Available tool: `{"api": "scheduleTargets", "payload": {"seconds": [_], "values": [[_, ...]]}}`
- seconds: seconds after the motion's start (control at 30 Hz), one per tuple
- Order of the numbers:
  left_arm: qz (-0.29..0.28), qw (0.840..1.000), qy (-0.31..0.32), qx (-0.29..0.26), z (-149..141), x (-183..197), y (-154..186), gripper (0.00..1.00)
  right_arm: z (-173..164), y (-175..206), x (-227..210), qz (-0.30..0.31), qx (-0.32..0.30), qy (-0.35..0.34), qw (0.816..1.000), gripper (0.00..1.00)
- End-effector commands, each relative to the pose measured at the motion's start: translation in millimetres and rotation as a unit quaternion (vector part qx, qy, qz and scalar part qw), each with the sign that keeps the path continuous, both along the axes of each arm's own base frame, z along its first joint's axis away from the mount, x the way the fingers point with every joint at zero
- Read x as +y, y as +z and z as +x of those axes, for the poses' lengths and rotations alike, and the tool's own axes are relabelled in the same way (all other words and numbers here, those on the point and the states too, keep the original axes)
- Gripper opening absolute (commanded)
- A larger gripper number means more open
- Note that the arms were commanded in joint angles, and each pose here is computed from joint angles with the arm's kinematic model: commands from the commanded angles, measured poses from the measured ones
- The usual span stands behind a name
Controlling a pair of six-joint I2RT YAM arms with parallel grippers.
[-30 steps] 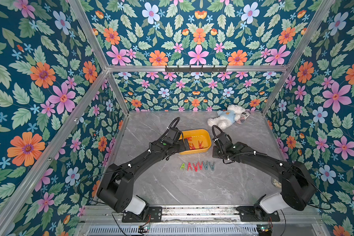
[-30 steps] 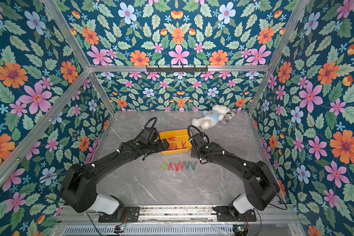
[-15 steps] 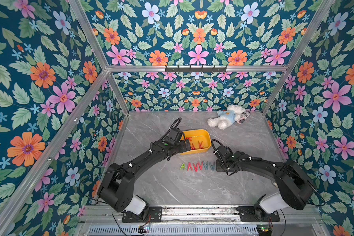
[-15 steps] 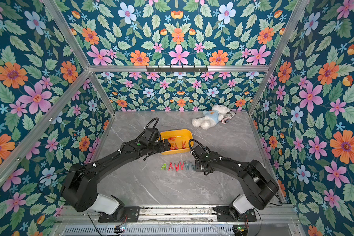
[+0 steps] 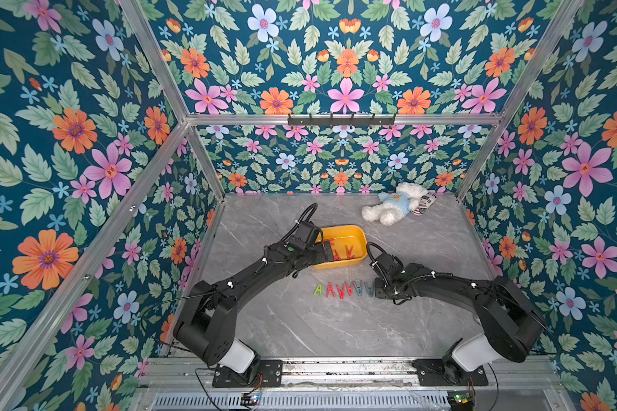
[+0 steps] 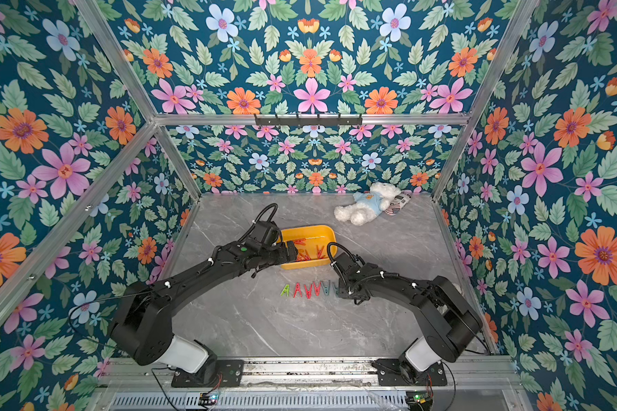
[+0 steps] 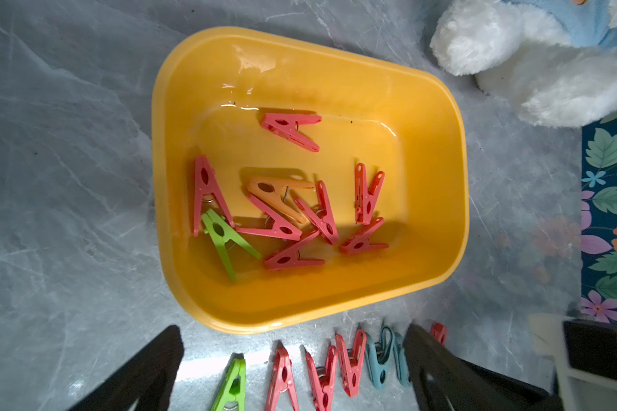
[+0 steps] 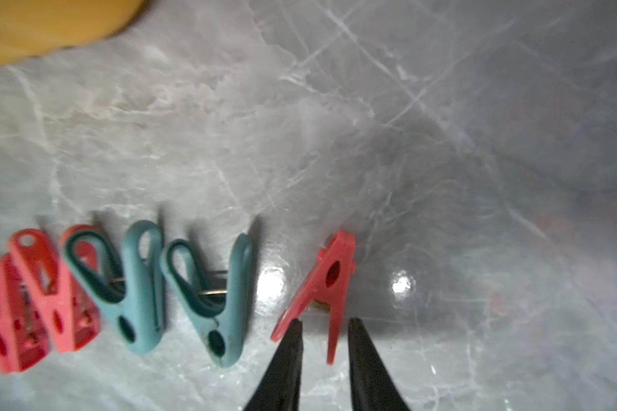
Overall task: Take the clothespins out of the storage box
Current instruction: Place the clothespin at the center of the board, then pick up the clothespin from the storage box.
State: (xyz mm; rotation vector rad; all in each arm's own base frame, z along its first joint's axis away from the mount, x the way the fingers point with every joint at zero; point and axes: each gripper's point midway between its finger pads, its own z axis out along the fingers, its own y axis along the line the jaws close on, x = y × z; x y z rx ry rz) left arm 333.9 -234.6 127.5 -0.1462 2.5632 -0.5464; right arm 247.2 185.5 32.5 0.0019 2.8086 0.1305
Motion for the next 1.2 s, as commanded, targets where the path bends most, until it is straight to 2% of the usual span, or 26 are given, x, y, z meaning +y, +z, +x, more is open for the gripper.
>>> {"api": "scheduleTargets", "payload": {"seconds": [0.0,0.1,0.27,0.4,0.47,0.6,0.63,0.8,1.17], "values": [[0.011,1.000,-0.001,-0.005,5.9,-0.8,0.9,0.99,3.1,14.8,-2.9,-0.004,-0.015,-0.002,1.000,0.27],[0.021,1.000,-0.001,-0.005,14.1,-3.7,-0.3,0.96,9.0,33.4,-0.5,0.011,-0.040,-0.004,0.999,0.33],[0.049,0.999,0.008,-0.002,31.7,-6.7,-7.7,0.83,21.8,70.1,8.7,0.053,-0.097,-0.003,0.994,0.45],[0.058,0.998,0.023,0.016,45.5,-13.3,-14.7,0.74,34.0,101.0,13.7,0.089,-0.149,-0.011,0.985,0.65],[0.058,0.997,0.036,0.022,52.1,-16.3,-19.7,0.73,39.1,112.7,14.5,0.105,-0.169,-0.017,0.980,0.73],[0.056,0.995,0.066,0.043,65.2,-23.4,-32.6,0.65,50.0,132.7,13.2,0.129,-0.203,-0.030,0.970,0.97],[0.060,0.994,0.079,0.052,67.4,-22.5,-37.6,0.62,52.6,136.8,11.4,0.131,-0.210,-0.035,0.968,0.99],[0.065,0.988,0.119,0.076,77.3,-24.8,-55.4,0.59,61.9,148.0,3.0,0.128,-0.235,-0.047,0.962,0.99],[0.056,0.985,0.135,0.092,97.4,-41.6,-82.3,0.58,68.9,145.6,-2.6,0.131,-0.239,-0.047,0.961,0.99]]}}
